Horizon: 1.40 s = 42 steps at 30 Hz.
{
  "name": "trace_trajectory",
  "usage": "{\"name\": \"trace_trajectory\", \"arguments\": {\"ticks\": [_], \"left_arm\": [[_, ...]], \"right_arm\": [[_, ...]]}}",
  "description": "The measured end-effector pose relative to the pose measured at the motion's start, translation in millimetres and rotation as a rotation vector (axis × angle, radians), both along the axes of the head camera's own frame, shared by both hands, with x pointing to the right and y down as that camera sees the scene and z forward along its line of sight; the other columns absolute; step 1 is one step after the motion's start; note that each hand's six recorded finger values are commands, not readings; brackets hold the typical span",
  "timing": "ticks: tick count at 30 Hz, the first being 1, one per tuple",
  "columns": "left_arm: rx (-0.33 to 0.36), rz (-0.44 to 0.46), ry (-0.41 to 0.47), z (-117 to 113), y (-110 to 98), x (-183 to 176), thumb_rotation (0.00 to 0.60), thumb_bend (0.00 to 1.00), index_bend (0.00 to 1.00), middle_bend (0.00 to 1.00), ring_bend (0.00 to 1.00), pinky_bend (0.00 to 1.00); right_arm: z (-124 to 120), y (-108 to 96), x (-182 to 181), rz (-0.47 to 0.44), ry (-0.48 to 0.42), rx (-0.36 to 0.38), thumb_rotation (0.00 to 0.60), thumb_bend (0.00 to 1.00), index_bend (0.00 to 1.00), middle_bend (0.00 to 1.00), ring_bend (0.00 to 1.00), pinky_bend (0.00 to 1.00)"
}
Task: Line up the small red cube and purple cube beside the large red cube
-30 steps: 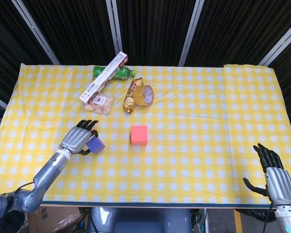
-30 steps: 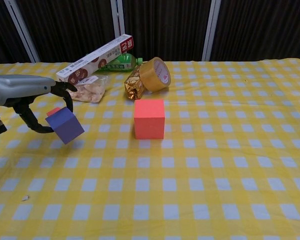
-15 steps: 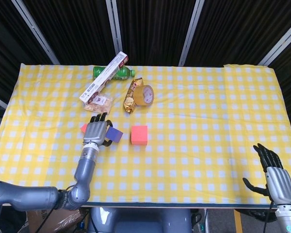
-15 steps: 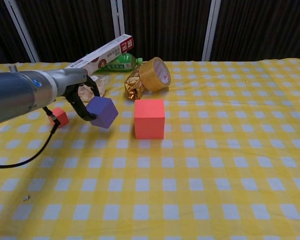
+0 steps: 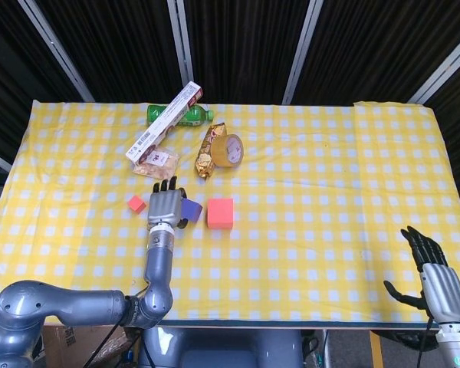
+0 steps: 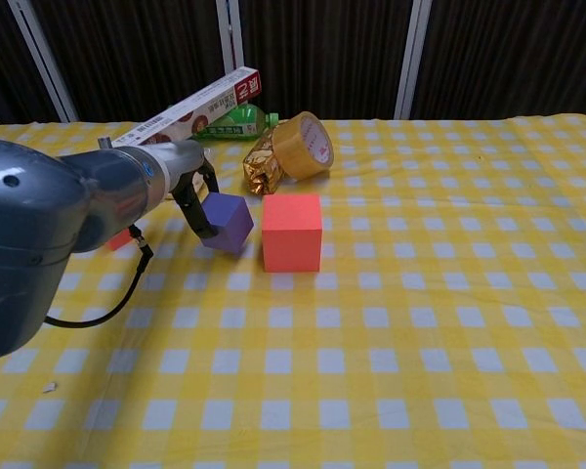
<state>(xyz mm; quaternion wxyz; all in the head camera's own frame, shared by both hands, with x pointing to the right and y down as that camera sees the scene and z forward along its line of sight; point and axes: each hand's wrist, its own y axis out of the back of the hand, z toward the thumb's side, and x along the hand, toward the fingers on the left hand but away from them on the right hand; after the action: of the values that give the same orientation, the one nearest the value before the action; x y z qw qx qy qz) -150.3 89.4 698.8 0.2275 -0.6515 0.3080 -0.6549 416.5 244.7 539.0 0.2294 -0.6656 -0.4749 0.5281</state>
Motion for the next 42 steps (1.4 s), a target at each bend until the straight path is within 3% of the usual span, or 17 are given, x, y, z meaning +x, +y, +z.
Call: {"name": "trace_trajectory", "arguments": {"ticks": [14,22,42], "left_arm": [[0.008,-0.064,0.02,0,1,8,0.6,0.36,0.41,0.0,0.0,0.0],[-0.038,-0.158,0.045,-2,10,15,0.6,0.36,0.41,0.0,0.0,0.0],[-0.055,-0.201,0.026,3,12,15,0.6,0.36,0.39,0.0,0.0,0.0]], "right_arm": [[0,1,-1,-0.006,-0.003,0.003,0.6,0.31,0.0,0.0,0.0,0.0],[-1,1,-1,-0.006,-0.008,0.007,0.6,0.31,0.0,0.0,0.0,0.0],[-3,0,-2,-0.009,-0.02,0.021,0.6,0.31,0.0,0.0,0.0,0.0]]}}
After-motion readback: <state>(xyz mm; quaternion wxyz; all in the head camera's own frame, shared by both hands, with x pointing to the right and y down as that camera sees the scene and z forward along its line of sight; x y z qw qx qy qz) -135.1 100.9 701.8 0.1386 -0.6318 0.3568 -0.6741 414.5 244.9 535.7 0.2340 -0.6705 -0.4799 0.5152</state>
